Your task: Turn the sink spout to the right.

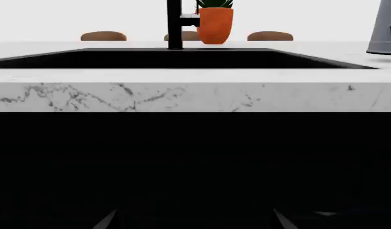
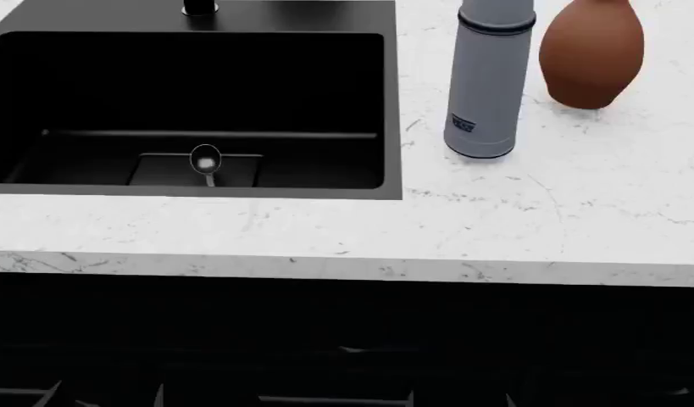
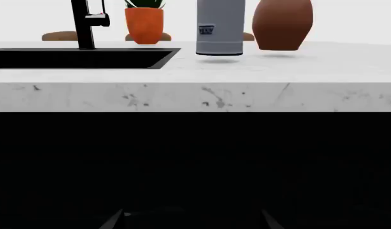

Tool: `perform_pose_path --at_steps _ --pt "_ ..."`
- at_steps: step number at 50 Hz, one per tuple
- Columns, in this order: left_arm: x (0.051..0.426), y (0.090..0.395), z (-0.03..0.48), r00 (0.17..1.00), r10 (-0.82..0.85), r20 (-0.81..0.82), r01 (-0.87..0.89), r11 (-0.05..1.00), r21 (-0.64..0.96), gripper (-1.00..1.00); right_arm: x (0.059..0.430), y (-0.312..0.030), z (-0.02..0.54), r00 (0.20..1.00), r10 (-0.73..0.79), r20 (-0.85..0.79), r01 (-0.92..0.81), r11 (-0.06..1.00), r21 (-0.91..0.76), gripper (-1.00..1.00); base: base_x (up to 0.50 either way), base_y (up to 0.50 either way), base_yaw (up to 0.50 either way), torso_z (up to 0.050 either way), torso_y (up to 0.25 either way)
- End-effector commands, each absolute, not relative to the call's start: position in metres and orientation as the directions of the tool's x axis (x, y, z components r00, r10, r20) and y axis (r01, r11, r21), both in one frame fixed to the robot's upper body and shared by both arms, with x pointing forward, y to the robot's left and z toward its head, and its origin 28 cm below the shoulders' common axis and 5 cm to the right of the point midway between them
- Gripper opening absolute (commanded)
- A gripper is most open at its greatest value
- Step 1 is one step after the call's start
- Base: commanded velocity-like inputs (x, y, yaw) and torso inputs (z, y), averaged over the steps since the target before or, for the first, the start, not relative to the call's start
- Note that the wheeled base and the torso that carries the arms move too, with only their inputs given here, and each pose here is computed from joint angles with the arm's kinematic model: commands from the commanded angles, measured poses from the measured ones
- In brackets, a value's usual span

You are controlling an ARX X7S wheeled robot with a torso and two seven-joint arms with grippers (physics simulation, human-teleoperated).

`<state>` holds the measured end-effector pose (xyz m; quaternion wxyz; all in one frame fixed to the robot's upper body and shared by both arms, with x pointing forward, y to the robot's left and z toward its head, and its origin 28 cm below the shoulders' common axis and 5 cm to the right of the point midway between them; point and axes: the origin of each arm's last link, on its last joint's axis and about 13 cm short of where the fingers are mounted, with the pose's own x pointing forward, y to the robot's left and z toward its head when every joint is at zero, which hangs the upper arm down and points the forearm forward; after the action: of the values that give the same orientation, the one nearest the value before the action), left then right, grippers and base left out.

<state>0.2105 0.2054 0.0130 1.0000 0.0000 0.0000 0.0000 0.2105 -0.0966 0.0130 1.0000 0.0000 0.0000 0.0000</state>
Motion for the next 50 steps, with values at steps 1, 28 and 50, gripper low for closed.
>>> perform_pose_path --at_steps 1,28,50 --pt "0.210 0.205 0.013 1.000 0.000 0.000 0.000 1.000 0.000 1.00 0.211 -0.096 0.015 1.000 0.000 -0.005 0.000 1.000 -0.001 1.00 0.00 0.00 0.00 0.000 0.000" --pt "0.200 0.205 0.027 0.979 -0.113 0.168 0.131 0.986 -0.104 1.00 0.211 -0.097 0.011 1.000 -0.005 -0.003 0.005 1.000 -0.024 1.00 0.00 0.00 0.00 0.027 0.000" --pt "0.201 0.212 0.053 0.974 -0.059 0.219 0.070 0.997 -0.040 1.00 0.209 -0.101 0.057 0.996 -0.012 0.086 0.014 1.000 -0.020 1.00 0.00 0.00 0.00 0.034 0.000"
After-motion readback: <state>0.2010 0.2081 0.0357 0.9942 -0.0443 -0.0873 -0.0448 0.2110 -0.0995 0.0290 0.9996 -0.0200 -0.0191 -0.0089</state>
